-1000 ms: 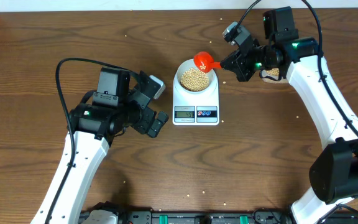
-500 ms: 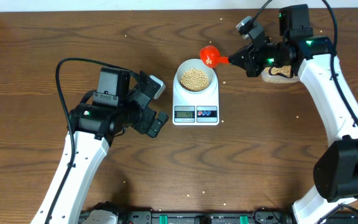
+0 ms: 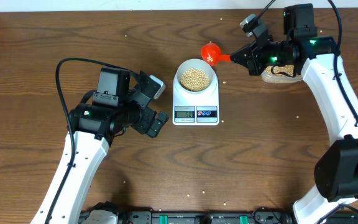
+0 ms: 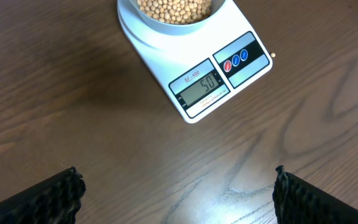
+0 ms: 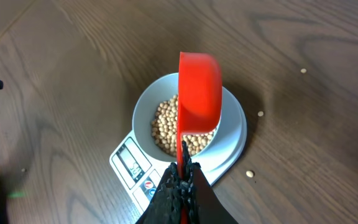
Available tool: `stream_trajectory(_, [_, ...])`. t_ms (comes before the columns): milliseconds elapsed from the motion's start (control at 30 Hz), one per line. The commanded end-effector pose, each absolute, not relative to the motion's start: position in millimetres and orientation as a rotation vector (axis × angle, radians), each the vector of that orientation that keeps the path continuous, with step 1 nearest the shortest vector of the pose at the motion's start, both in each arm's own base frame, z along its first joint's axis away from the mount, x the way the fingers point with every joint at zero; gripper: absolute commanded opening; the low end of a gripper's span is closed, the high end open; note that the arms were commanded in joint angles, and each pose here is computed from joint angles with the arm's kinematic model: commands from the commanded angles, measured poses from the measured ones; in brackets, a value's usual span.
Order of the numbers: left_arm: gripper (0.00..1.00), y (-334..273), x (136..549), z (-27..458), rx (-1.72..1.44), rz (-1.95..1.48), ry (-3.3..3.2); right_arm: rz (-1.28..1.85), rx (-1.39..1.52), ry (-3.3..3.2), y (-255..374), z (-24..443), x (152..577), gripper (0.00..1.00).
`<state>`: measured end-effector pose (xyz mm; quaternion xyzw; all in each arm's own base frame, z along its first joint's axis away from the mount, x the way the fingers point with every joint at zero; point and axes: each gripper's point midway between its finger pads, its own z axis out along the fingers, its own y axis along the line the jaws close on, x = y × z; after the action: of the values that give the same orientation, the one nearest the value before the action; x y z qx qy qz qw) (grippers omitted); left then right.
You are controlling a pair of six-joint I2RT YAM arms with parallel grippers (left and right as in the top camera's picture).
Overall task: Scoop item into bowl and weigh 50g on scale
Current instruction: 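Move the red scoop right back to the bean tub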
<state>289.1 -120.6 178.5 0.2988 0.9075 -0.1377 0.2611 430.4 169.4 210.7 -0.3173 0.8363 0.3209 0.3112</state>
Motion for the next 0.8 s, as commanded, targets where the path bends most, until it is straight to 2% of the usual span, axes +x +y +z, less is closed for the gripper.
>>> stream_trajectory(0, [1.00,-124.1,290.5,188.3,0.829,-0.380,2.421,0.940,-0.814,2.132,175.2,238.2,426.4,0.01])
stream_trajectory(167, [0.99,-124.1,290.5,188.3,0.829,-0.380,2.421,1.092,-0.759,2.035,155.9,259.6,426.7,0.01])
stream_trajectory(367, [0.99,-124.1,290.5,188.3,0.829,-0.380,2.421,1.062,-0.553,2.141,94.3,248.9,431.9,0.01])
stream_trajectory(533, [0.99,-124.1,290.5,188.3,0.829,-0.380,2.421,0.889,-0.293,2.353,38.9,219.8,434.3,0.01])
stream_trajectory(767, [0.99,-124.1,290.5,188.3,0.829,-0.380,2.421,0.571,-0.047,2.493,-15.6,207.2,434.6,0.01])
